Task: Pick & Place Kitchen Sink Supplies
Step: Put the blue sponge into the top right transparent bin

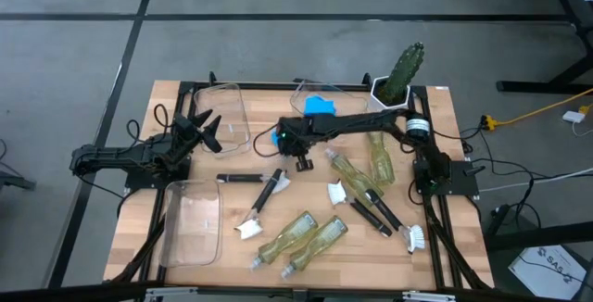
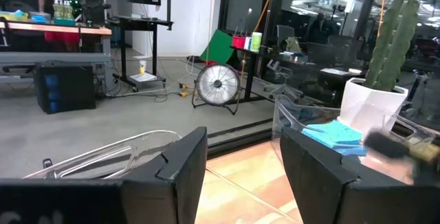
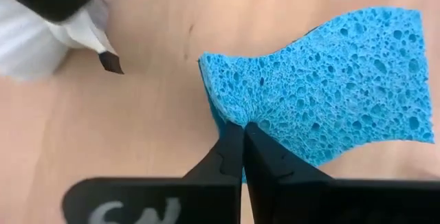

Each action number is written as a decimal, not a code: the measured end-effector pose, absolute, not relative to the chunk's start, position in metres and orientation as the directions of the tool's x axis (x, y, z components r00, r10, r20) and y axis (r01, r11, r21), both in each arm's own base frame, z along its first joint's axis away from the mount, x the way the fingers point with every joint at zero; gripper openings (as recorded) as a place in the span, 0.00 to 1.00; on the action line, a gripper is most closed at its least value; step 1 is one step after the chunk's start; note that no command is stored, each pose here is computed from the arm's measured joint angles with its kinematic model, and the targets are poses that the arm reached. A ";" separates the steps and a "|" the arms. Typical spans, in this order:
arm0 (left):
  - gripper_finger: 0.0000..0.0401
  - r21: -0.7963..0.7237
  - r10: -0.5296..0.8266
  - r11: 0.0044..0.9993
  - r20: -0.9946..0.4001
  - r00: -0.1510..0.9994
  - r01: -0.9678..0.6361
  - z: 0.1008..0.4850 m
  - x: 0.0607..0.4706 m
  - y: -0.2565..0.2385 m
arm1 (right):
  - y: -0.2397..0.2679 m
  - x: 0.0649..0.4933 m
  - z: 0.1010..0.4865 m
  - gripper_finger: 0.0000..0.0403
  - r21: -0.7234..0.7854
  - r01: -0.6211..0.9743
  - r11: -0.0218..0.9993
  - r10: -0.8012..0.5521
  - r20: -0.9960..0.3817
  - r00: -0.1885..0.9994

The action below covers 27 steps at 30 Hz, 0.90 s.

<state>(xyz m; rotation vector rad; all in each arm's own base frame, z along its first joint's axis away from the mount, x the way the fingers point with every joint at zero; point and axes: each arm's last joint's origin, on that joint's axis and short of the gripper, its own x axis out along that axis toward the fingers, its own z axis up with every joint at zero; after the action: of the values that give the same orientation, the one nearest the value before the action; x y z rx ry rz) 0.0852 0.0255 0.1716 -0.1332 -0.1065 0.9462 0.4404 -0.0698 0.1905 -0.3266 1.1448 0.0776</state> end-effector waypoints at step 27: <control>0.45 -0.160 0.814 0.578 0.032 0.580 -0.801 0.172 0.085 0.025 | -0.070 0.380 0.306 0.01 -0.131 -0.264 0.955 0.038 -0.833 0.553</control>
<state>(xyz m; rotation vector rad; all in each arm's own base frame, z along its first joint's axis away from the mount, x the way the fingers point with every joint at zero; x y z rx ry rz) 0.0852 0.0255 0.1715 -0.1330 -0.1061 0.9463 0.3795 -0.0702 0.3056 -0.2538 0.9715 0.1810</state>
